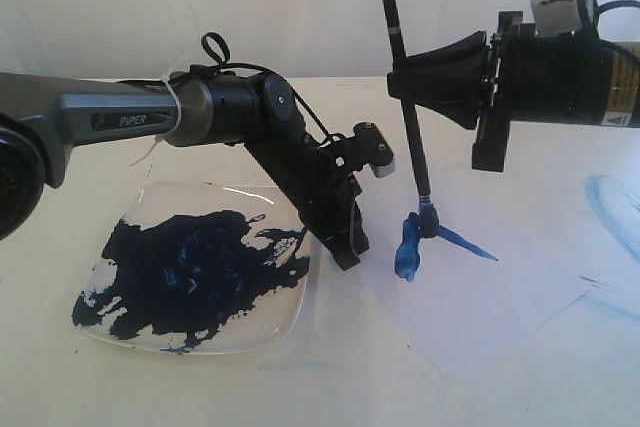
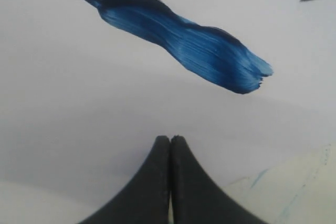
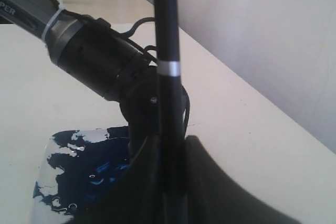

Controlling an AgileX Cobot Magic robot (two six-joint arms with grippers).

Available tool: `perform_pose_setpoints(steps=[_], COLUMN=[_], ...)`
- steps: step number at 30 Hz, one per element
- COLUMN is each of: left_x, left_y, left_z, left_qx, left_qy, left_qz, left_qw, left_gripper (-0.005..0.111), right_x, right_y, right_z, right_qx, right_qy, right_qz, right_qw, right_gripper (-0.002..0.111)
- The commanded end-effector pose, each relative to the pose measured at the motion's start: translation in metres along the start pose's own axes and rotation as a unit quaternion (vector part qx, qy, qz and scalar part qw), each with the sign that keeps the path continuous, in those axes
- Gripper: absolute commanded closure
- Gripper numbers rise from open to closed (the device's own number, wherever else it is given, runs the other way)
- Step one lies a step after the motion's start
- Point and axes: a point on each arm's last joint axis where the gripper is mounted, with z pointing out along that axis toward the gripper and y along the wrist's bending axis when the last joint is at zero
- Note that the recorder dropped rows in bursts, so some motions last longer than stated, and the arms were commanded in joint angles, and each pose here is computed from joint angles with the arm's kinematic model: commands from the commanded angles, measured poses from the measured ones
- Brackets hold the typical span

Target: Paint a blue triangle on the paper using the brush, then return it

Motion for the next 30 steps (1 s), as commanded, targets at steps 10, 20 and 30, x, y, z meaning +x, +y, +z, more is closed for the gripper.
perform_pose_setpoints(steps=[10, 20, 30], left_x=[-0.001, -0.001, -0.001], left_y=[-0.003, -0.003, -0.003], left_z=[0.002, 0.002, 0.002], left_qx=[0.009, 0.009, 0.009], left_qy=[-0.001, -0.001, -0.001], left_qz=[-0.006, -0.006, -0.006], left_qw=[1.000, 1.000, 1.000], left_gripper=[0.107, 0.107, 0.107], right_x=[0.017, 0.011, 0.010], right_y=[0.015, 0.027, 0.026], right_z=[-0.001, 0.017, 0.017], right_qx=[-0.008, -0.034, -0.030], right_qy=[0.003, -0.016, -0.019], right_qz=[-0.021, -0.044, -0.034], right_qw=[1.000, 0.998, 0.999], right_gripper=[0.108, 0.108, 0.108])
